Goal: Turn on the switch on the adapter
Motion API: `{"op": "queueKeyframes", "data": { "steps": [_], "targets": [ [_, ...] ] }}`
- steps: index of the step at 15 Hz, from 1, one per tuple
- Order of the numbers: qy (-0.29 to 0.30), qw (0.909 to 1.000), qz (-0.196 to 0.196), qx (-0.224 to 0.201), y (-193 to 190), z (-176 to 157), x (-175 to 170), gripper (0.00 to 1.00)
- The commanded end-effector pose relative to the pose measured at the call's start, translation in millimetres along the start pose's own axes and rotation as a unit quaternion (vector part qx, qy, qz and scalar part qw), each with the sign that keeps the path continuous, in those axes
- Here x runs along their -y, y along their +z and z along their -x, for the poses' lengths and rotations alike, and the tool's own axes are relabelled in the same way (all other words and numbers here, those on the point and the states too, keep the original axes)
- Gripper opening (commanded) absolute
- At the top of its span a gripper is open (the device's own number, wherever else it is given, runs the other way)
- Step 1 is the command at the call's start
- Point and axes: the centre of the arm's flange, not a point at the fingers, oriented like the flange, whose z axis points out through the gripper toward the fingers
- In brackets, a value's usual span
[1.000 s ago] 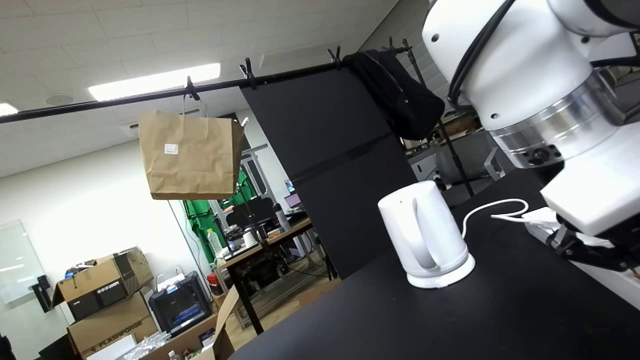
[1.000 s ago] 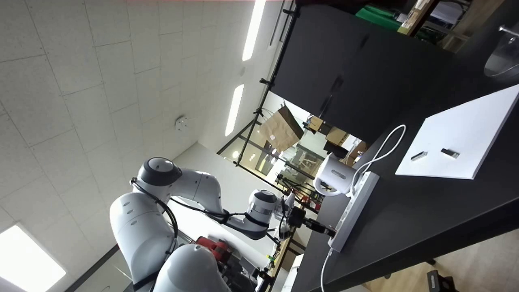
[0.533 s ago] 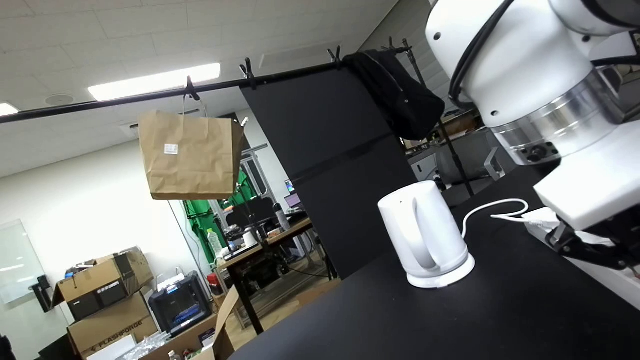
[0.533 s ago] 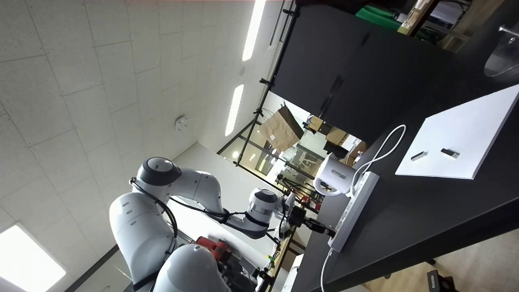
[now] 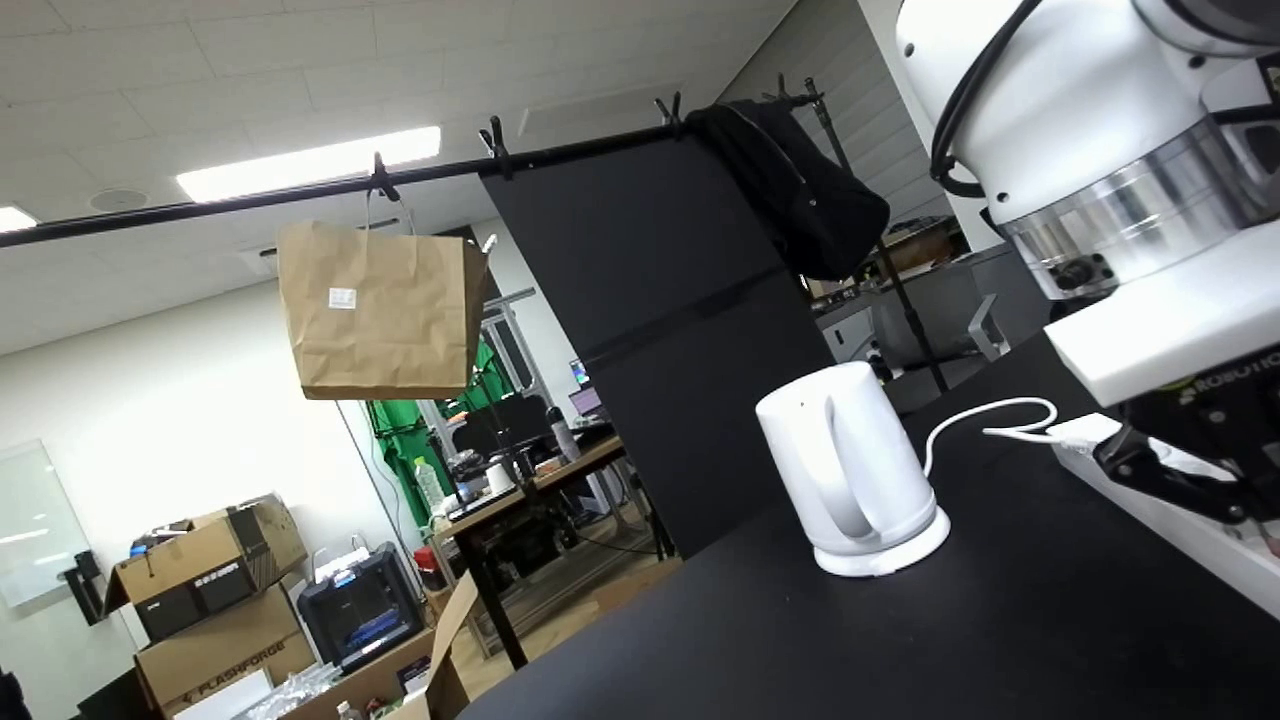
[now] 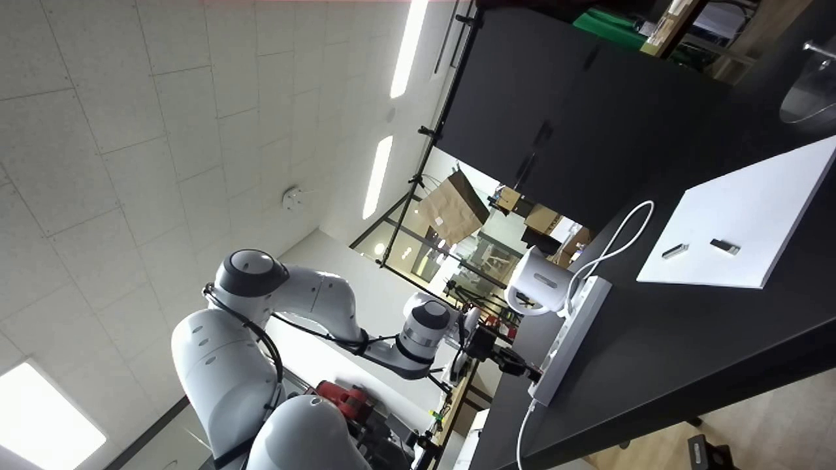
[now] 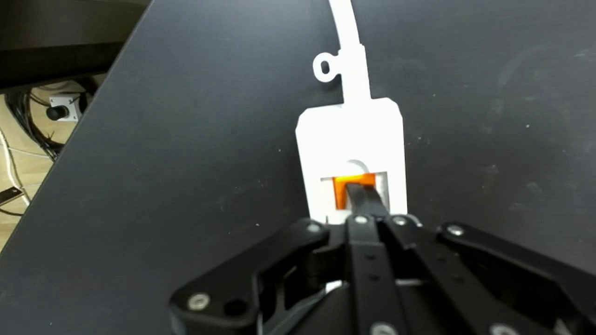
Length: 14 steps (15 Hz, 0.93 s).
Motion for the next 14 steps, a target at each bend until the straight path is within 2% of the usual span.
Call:
{"op": "queueKeyframes", "data": {
  "steps": [1,7,14],
  "targets": [
    [0.019,0.9996,-0.002,0.022,36,-3,-20,0.00],
    [0.033,0.9985,-0.039,0.017,42,-1,-43,0.00],
    [0.032,0.9909,-0.131,0.006,57,-1,-70,0.00]
  ]
}}
